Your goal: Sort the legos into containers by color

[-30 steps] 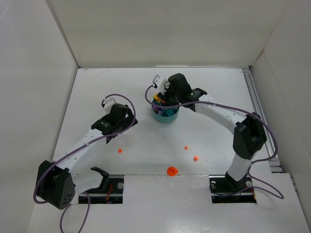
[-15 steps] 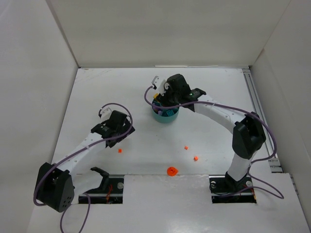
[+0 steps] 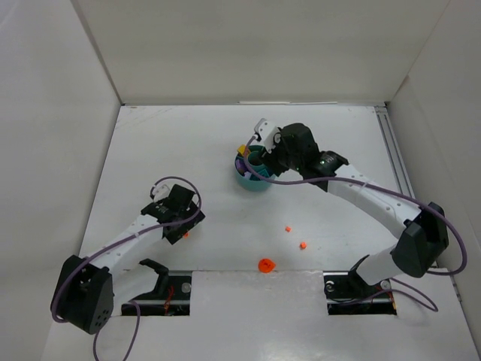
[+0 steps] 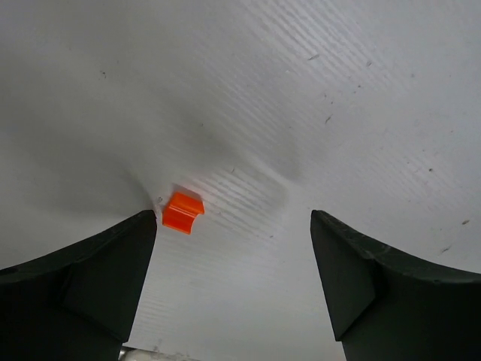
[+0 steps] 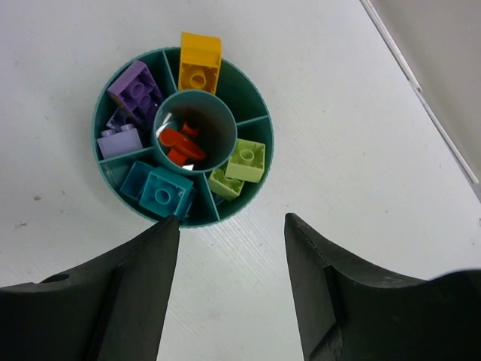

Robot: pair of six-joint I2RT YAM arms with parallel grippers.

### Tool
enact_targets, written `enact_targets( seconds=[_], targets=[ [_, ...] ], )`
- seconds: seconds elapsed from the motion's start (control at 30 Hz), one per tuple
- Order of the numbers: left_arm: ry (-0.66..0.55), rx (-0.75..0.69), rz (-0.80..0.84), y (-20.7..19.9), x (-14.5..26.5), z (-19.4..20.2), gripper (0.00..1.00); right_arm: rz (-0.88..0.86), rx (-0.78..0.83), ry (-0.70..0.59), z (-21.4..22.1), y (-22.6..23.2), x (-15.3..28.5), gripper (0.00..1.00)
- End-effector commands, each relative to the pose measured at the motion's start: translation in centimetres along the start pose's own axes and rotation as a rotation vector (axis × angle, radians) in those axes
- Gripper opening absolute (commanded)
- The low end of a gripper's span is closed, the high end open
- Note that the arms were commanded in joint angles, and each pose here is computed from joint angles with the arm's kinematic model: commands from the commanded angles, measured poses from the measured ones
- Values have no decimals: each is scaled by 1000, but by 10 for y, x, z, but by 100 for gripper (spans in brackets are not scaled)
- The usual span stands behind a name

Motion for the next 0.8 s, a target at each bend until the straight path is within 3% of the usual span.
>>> enact_targets(
  seconds=[0.0,0.23,0.57,0.7,0.77],
  targets=[
    [42,52,15,2,2,6,80,54,-40,-3,5,0,6,63],
    [51,60,-4,4,0,8,62,43,-55,27,16,5,6,63],
    [72,54,-72,2,-9,8,53,54,-62,22,19,2,9,63],
    [71,49,-96,2,-13,7,45,53,-67,22,22,1,11,63],
    [70,40,-94,-1,-12,6,36,53,-67,22,22,1,11,63]
  ],
)
Point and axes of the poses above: each gripper's point midway between its finger pads, its own x axis back along the fingers, its own y axis along the line the jaws close on, z = x × y, the point moved 7 cm from there along x, back along the fingers
